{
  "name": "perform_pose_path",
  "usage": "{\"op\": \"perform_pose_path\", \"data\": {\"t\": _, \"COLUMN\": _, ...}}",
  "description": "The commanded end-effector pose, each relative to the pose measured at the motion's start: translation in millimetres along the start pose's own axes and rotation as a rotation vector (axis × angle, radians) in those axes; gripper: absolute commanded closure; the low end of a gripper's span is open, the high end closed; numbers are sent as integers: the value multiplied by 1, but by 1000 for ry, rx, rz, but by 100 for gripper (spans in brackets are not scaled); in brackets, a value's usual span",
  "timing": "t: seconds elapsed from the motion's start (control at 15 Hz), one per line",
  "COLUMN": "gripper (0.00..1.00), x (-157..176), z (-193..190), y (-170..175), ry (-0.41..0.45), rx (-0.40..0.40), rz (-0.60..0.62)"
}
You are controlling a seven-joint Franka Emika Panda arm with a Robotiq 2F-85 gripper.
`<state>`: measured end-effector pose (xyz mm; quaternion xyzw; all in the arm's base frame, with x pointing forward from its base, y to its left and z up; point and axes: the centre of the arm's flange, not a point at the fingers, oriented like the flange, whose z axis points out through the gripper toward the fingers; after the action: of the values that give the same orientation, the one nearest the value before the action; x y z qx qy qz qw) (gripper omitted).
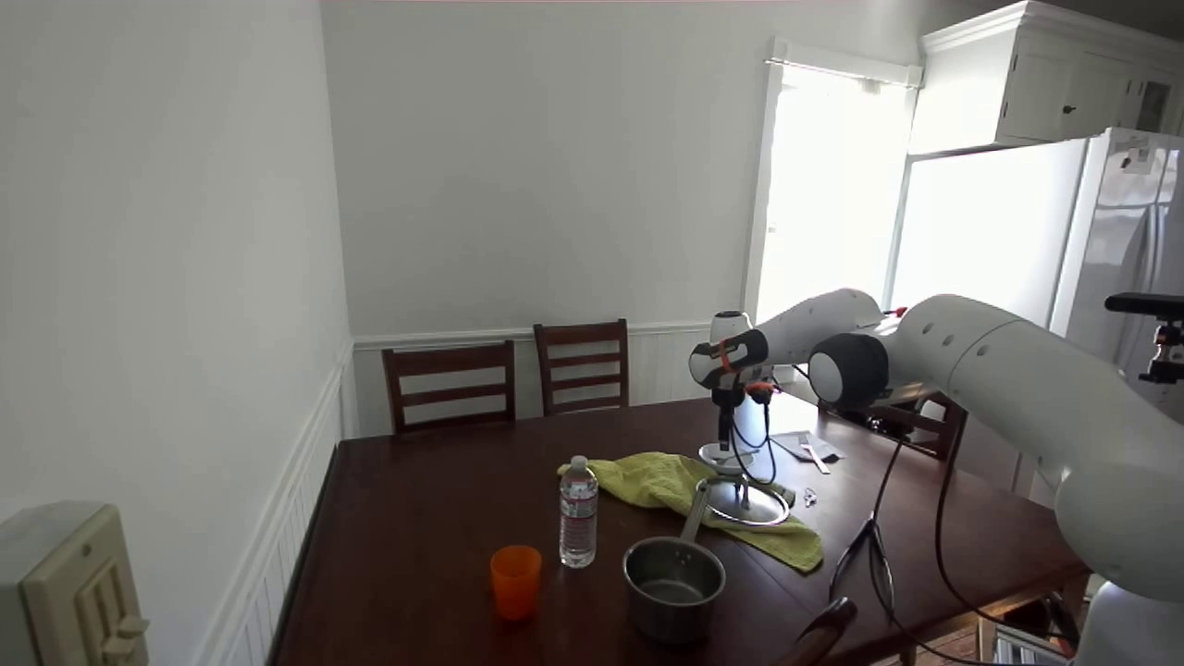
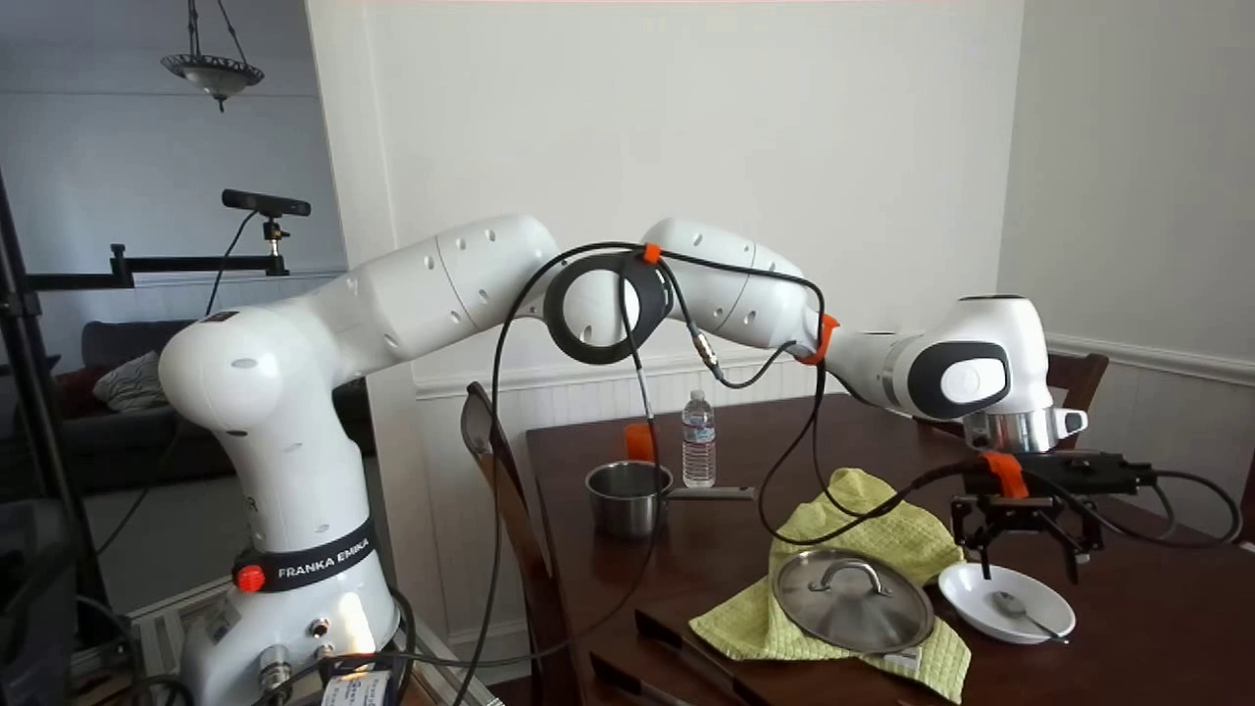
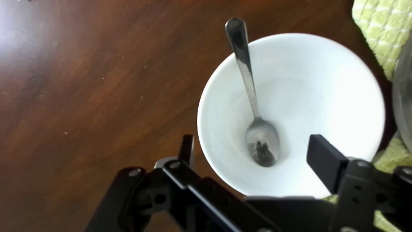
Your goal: Put the spoon in the orange cup
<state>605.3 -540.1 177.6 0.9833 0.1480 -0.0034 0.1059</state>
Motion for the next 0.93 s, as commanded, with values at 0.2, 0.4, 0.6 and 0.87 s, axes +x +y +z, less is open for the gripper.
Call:
{"op": "perform_pose_path", "data": {"t": 0.2, "gripper": 46, "x": -3, "z": 28, "y": -9, "ry": -27, "rx": -6, "rz": 3}}
{"op": "perform_pose_path", "data": {"t": 0.4, "gripper": 50, "x": -2, "z": 37, "y": -10, "ry": -39, "rx": -4, "rz": -4}}
{"op": "perform_pose_path", "data": {"t": 0.6, "gripper": 46, "x": -3, "z": 44, "y": -9, "ry": -49, "rx": -9, "rz": -5}}
{"op": "perform_pose_path", "data": {"t": 0.87, "gripper": 74, "x": -8, "z": 44, "y": -12, "ry": -57, "rx": -17, "rz": 1}}
